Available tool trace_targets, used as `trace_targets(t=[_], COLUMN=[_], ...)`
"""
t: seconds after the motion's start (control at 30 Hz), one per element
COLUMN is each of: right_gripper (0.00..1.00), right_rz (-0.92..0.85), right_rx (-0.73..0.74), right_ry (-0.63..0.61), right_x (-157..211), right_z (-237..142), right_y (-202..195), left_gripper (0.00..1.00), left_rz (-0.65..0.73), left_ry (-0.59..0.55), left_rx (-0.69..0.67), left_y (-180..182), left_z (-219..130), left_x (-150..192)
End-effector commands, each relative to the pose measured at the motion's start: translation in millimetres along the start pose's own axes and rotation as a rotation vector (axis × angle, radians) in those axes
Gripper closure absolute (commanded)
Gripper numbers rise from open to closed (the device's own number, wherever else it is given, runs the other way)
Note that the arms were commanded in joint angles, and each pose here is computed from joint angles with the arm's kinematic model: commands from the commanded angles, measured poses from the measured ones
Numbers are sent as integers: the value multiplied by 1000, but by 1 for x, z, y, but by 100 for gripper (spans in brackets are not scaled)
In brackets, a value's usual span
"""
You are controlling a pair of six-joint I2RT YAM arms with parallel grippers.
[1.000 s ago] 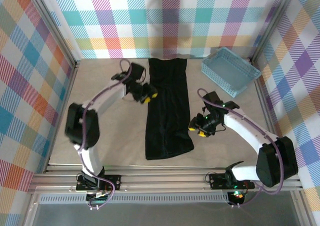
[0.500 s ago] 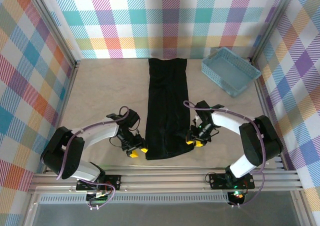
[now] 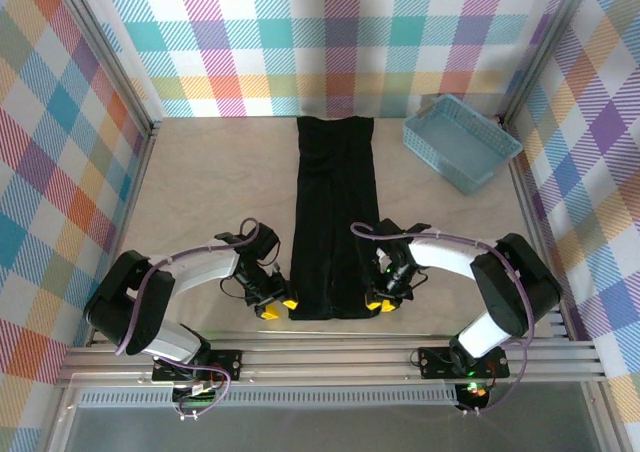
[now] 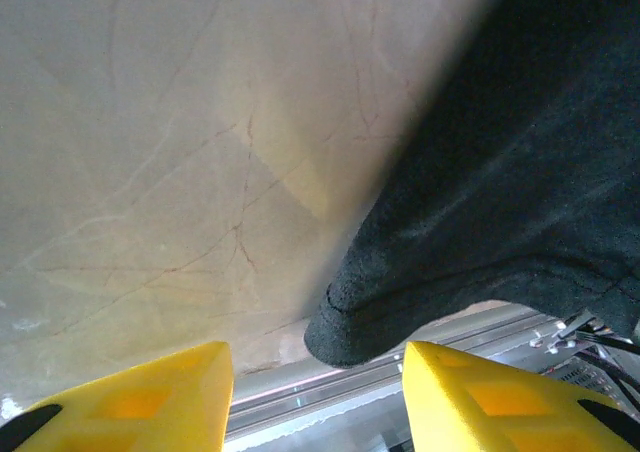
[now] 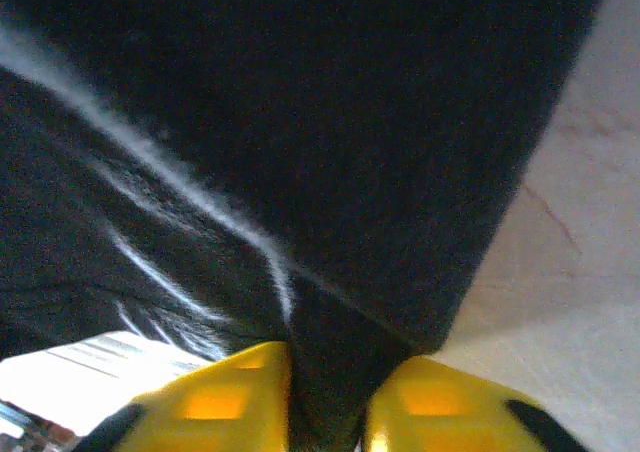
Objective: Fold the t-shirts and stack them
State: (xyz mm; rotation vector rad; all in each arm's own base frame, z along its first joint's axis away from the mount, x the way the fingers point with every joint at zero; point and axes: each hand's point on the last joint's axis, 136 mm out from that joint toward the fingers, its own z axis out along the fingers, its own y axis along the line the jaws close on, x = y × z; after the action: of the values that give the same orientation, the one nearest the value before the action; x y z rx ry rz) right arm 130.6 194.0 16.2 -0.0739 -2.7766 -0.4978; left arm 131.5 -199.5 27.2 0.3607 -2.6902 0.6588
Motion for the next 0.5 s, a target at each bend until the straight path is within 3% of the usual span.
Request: trace_targets(t=[0.0,0.47], right_gripper=[84,90], right_rz=[62,90], right_rx=[34,15], right_ry=[-20,-11], right_x=[5,13], right_z=[-4,-7], right_y=[-9,-8], left_gripper=[51,62], left_rz=[17,66], left_ry=[20,56], left_rx=[10,12], left_y=[-4,-35], left_z=[4,25], left_x=[1,-3])
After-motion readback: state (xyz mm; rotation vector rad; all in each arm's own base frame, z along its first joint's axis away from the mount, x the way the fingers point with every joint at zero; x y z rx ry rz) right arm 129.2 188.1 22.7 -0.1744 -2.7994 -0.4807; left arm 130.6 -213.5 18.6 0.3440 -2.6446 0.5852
